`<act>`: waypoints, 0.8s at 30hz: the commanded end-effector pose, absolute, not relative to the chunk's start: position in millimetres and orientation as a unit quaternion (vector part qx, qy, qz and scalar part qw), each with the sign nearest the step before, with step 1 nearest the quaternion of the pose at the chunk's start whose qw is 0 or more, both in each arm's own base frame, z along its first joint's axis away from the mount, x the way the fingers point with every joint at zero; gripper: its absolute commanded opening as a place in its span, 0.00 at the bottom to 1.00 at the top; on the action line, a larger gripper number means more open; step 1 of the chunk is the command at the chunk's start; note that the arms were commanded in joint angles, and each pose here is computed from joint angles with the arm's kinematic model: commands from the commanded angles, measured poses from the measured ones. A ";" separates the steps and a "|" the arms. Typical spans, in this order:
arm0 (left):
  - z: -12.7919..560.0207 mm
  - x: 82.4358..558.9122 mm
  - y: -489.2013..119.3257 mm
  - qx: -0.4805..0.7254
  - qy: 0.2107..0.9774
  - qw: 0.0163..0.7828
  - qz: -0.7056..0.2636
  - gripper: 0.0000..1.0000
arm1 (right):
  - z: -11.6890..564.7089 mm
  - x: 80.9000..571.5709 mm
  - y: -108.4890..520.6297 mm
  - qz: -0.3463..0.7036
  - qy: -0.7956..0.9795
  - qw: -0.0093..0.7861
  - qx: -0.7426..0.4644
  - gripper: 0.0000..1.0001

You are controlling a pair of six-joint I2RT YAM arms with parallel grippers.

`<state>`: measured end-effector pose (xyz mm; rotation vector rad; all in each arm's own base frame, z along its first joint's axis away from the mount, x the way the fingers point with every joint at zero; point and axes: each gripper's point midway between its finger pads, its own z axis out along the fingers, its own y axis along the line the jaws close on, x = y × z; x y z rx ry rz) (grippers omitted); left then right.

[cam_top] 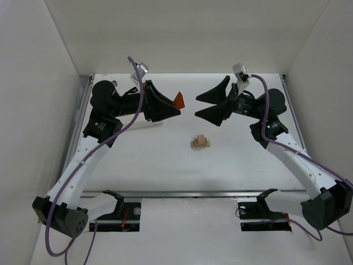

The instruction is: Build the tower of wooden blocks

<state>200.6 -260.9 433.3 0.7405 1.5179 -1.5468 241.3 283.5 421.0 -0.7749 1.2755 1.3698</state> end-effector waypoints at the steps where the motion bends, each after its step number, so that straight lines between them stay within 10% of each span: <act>1: 452.6 193.2 -259.4 0.323 0.571 0.434 -0.618 0.00 | 464.1 208.1 273.4 0.599 0.437 0.568 -0.358 0.84; 20: 462.9 200.6 -261.4 0.334 0.557 0.455 -0.609 0.00 | 482.3 203.4 297.4 0.695 0.404 0.500 -0.322 0.81; 24: 461.0 201.2 -261.4 0.335 0.559 0.455 -0.607 0.00 | 489.2 202.6 304.4 0.701 0.398 0.496 -0.322 0.67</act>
